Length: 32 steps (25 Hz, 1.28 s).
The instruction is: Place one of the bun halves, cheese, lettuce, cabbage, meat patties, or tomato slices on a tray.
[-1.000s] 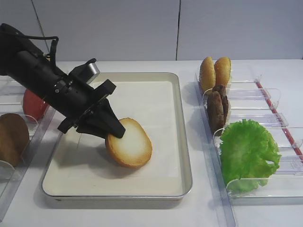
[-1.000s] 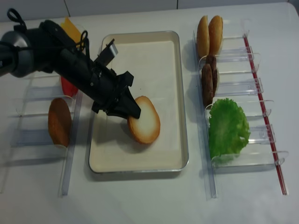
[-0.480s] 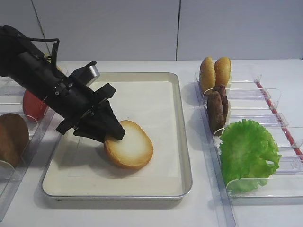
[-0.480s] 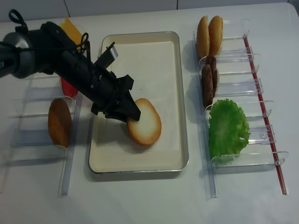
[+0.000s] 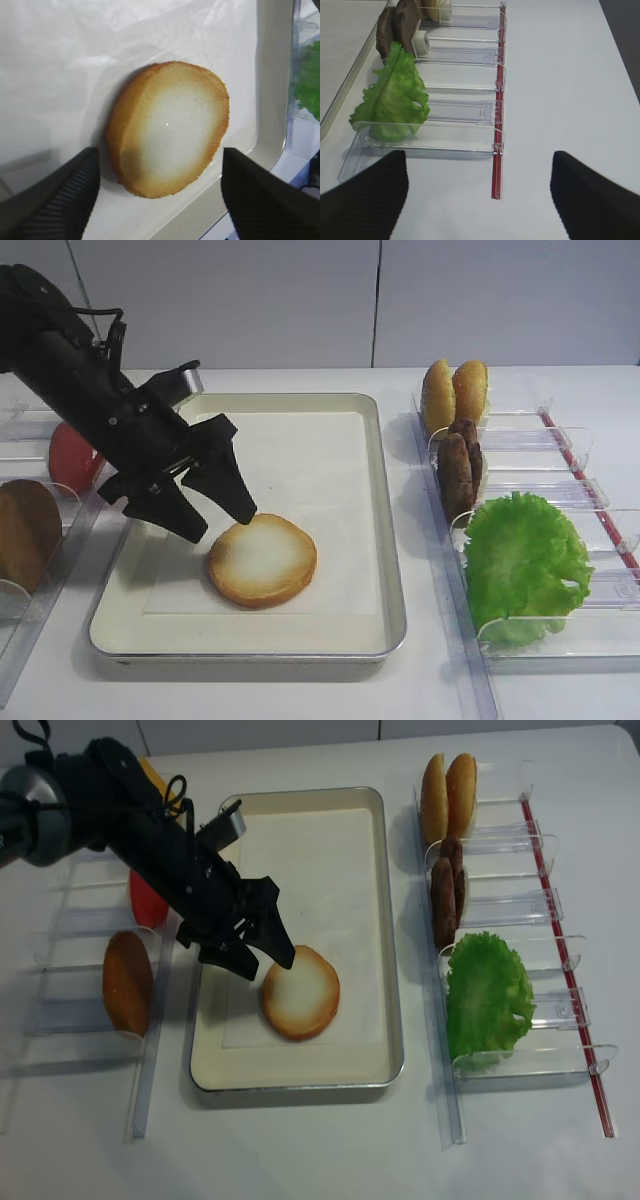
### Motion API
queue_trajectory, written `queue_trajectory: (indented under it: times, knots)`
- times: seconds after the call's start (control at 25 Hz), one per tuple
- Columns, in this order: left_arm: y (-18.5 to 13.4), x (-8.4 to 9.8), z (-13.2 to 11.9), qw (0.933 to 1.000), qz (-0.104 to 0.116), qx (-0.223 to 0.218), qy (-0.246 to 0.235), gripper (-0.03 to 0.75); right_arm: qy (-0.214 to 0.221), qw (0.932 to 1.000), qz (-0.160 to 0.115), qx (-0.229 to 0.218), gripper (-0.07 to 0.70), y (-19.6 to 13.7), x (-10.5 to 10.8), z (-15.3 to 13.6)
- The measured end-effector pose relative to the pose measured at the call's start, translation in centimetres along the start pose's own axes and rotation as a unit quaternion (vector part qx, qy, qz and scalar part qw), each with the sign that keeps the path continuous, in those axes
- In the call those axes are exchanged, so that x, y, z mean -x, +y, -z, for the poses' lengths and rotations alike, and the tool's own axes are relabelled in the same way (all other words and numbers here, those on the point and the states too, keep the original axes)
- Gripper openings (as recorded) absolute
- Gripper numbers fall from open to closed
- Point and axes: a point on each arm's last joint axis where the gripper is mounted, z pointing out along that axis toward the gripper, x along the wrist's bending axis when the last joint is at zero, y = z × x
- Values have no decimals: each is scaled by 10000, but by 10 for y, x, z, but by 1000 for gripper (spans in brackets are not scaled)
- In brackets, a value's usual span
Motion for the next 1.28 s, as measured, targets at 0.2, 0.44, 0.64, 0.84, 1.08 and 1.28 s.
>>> queue_trajectory:
  times: [0.2,0.44,0.64,0.84,1.08,1.28]
  knots:
    - [7,1,14,9988,70,97,482,476,0,10000,0,0,581,0,0,0]
    - [-2,7,36,9938,226,249,1056,442,0,10000,0,0,580,0,0,0]
    - [-14,22,58,9872,126,500,1506,423,0,10000,0,0,580,0,0,0]
    - [-37,48,84,9703,-263,843,2252,387,0,10000,0,0,580,0,0,0]
    - [-85,64,108,9557,-457,1197,2651,356,0,10000,0,0,580,0,0,0]
    - [-132,64,125,9383,-440,1569,3049,352,0,10000,0,0,580,0,0,0]
